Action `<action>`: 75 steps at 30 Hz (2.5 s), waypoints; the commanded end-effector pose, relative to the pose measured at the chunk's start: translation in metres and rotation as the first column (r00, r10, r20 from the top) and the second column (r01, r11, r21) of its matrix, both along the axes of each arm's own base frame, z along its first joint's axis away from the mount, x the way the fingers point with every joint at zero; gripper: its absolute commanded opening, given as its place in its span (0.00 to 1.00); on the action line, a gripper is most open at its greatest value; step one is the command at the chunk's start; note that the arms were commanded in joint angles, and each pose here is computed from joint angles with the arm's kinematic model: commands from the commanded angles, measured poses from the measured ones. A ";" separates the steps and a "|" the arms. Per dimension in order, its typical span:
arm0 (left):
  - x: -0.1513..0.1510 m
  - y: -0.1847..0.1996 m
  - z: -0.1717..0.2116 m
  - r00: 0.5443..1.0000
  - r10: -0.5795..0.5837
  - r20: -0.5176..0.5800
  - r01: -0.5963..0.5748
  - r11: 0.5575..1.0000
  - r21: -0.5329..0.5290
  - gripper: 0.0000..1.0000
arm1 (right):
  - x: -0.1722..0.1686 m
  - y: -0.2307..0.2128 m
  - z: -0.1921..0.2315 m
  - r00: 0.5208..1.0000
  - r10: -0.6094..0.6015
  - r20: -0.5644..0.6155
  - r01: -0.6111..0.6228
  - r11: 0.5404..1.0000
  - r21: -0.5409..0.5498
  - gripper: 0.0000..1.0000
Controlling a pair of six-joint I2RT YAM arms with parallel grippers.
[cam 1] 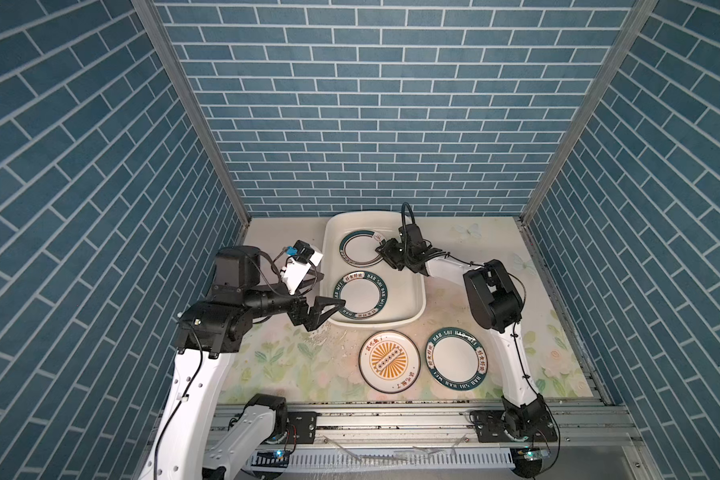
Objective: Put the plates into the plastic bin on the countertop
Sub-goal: 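Lower the green-and-red plate flat onto the plate stack in the bin, then open the right gripper and lift it out of the bin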
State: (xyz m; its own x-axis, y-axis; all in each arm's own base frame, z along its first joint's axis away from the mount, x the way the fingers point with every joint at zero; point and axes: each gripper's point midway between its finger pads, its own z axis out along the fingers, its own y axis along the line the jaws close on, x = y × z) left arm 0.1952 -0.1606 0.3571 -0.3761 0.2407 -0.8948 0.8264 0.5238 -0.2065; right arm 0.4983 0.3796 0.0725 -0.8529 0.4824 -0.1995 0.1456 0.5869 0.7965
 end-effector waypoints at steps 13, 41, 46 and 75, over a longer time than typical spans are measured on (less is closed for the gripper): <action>-0.005 0.000 0.006 1.000 -0.008 0.019 0.008 1.000 0.002 1.00 | -0.001 -0.015 0.017 1.000 -0.004 -0.015 0.002 0.991 -0.132 0.48; -0.007 0.000 0.009 0.999 -0.011 0.030 0.011 1.000 -0.001 1.00 | -0.012 -0.018 0.004 0.997 0.011 -0.076 -0.023 0.987 -0.158 0.49; -0.006 0.000 0.010 0.999 -0.012 0.031 0.012 1.000 -0.003 1.00 | -0.015 -0.020 0.004 0.997 0.012 -0.077 -0.024 0.987 -0.161 0.49; -0.012 0.000 -0.001 0.999 -0.042 -0.006 0.042 0.998 0.036 1.00 | -0.209 -0.249 0.175 0.984 0.034 0.174 0.091 0.748 -0.657 0.42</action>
